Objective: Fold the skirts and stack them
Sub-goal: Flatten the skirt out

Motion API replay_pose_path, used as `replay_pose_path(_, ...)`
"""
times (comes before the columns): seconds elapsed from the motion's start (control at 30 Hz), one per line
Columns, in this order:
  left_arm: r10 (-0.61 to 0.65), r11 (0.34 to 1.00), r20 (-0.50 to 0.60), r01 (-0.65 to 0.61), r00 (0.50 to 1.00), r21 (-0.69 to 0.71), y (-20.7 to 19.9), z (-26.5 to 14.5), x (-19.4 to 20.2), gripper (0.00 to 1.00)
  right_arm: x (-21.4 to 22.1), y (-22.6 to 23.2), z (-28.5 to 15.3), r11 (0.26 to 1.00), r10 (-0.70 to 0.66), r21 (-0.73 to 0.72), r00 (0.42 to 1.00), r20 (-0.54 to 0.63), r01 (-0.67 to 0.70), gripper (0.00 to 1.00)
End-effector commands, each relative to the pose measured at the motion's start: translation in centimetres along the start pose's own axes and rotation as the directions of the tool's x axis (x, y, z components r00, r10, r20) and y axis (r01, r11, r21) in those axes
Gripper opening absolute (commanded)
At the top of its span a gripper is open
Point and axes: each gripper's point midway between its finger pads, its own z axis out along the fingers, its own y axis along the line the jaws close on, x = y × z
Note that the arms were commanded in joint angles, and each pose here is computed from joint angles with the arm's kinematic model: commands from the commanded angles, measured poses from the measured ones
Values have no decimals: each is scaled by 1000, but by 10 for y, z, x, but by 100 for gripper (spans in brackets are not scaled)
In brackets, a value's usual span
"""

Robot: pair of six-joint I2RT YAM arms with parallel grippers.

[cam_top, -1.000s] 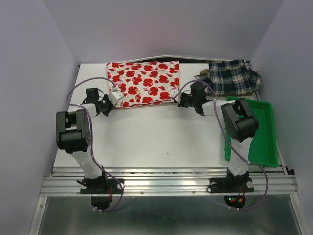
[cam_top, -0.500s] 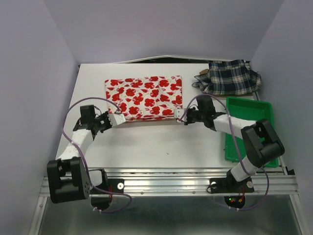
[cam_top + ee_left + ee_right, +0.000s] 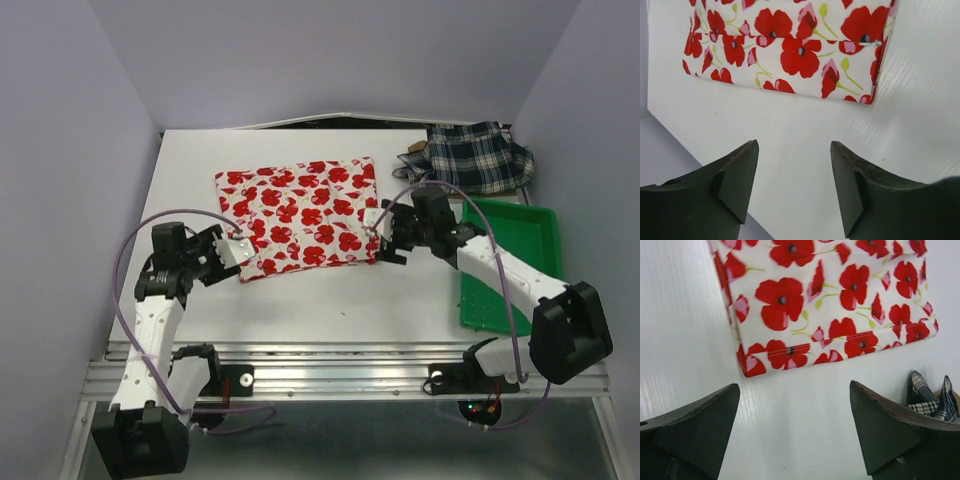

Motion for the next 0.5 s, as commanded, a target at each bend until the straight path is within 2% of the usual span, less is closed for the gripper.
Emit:
replay_pose_path(0.0, -227, 963, 118, 241, 967, -120, 51, -11, -35, 73, -52, -76, -18, 953, 245, 167, 967, 76, -255, 95)
replay_pose_path(0.03, -279, 947, 143, 296, 950, -123, 62, -8, -41, 73, -44, -82, 2, 933, 324, 148, 945, 51, -328, 93)
replay_pose_path(0.07, -399, 902, 163, 418, 902, -108, 80, 3, -45, 73, -47, -92, 10, 890, 423, 156, 904, 61, -428, 89)
replay_pose_path(0.1, -465, 872, 162, 482, 870, -84, 87, 11, -46, 70, -49, -100, 20, 871, 464, 147, 884, 62, -468, 86)
replay_pose_path(0.13, -522, 843, 164, 536, 837, -49, 93, 19, -49, 67, -51, -115, 40, 852, 510, 117, 859, 42, -511, 80)
replay_pose_path(0.17, -630, 773, 126, 634, 766, 17, 102, 37, -50, 57, -56, -115, 51, 818, 569, 69, 821, 44, -570, 78)
replay_pose_path(0.2, -680, 733, 96, 678, 727, 58, 102, 48, -49, 54, -55, -116, 62, 805, 592, 37, 806, 23, -592, 75)
replay_pose_path(0.27, -764, 642, 39, 750, 645, 160, 103, 71, -51, 51, -47, -109, 89, 759, 647, -42, 760, -58, -650, 68)
replay_pose_path(0.3, -812, 576, 12, 797, 583, 182, 100, 80, -52, 49, -44, -100, 97, 729, 675, -76, 733, -86, -680, 68)
replay_pose_path(0.37, -852, 510, -11, 835, 523, 206, 96, 99, -46, 48, -24, -82, 115, 692, 699, -97, 697, -160, -715, 65)
replay_pose_path(0.47, -891, 426, -75, 881, 449, 205, 83, 122, -33, 47, 0, -57, 121, 663, 704, -117, 669, -241, -740, 62)
